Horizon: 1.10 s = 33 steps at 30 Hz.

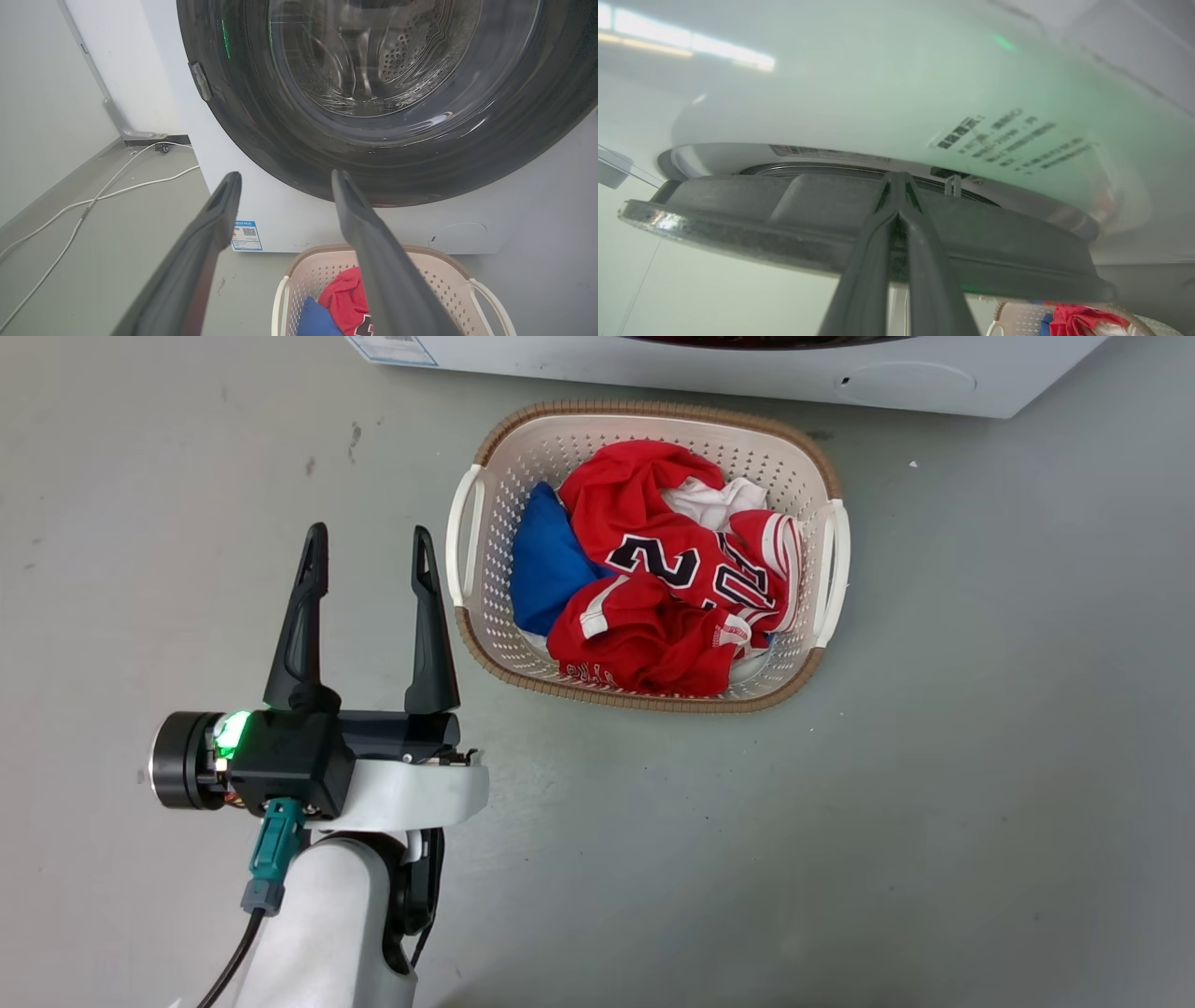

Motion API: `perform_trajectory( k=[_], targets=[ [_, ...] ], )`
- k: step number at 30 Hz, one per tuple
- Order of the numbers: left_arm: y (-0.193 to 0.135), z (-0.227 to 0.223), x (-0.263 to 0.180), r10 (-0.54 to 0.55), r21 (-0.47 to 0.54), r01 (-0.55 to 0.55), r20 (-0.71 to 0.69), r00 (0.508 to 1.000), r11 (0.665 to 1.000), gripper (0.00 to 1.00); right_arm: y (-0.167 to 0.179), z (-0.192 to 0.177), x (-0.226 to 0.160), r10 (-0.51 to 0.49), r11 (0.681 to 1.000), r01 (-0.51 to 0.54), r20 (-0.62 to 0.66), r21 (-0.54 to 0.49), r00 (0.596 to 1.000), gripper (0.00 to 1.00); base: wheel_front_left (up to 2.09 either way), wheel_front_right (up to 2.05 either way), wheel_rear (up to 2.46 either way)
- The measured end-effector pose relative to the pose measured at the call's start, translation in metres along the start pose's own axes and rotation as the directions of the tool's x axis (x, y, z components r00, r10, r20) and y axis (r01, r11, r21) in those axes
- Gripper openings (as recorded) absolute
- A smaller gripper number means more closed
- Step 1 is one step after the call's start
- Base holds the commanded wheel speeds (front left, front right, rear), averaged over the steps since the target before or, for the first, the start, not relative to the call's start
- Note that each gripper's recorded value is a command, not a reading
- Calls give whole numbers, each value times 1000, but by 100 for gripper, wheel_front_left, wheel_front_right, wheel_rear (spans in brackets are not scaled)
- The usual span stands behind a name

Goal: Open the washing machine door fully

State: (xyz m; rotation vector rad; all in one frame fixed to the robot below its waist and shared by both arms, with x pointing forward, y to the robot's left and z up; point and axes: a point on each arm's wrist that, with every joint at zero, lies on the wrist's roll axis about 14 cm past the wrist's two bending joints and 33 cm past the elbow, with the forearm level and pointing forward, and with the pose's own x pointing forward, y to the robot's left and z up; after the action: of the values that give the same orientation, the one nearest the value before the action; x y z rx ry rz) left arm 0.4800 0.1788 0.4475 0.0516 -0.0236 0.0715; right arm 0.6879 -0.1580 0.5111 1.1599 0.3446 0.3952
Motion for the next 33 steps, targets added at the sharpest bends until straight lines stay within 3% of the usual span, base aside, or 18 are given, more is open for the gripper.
perform_trajectory(
  k=[13, 22, 33],
  targets=[
    [-3, -6, 2, 3, -14, -3, -13, 1000, 1000, 100, -7, -24, 3, -7, 1000, 5, -98, -13, 995, 0, 0, 0, 0],
    [-5, 14, 1, -7, -16, 7, 33, 999, 1000, 100, 4, -69, -20, 15, 1000, -10, -216, 23, 976, 0, 0, 0, 0],
    [-6, 33, -13, -13, -17, 15, 61, 998, 1000, 100, 19, -95, -67, 44, 998, -30, -275, 53, 961, 0, 0, 0, 0]
  ],
)
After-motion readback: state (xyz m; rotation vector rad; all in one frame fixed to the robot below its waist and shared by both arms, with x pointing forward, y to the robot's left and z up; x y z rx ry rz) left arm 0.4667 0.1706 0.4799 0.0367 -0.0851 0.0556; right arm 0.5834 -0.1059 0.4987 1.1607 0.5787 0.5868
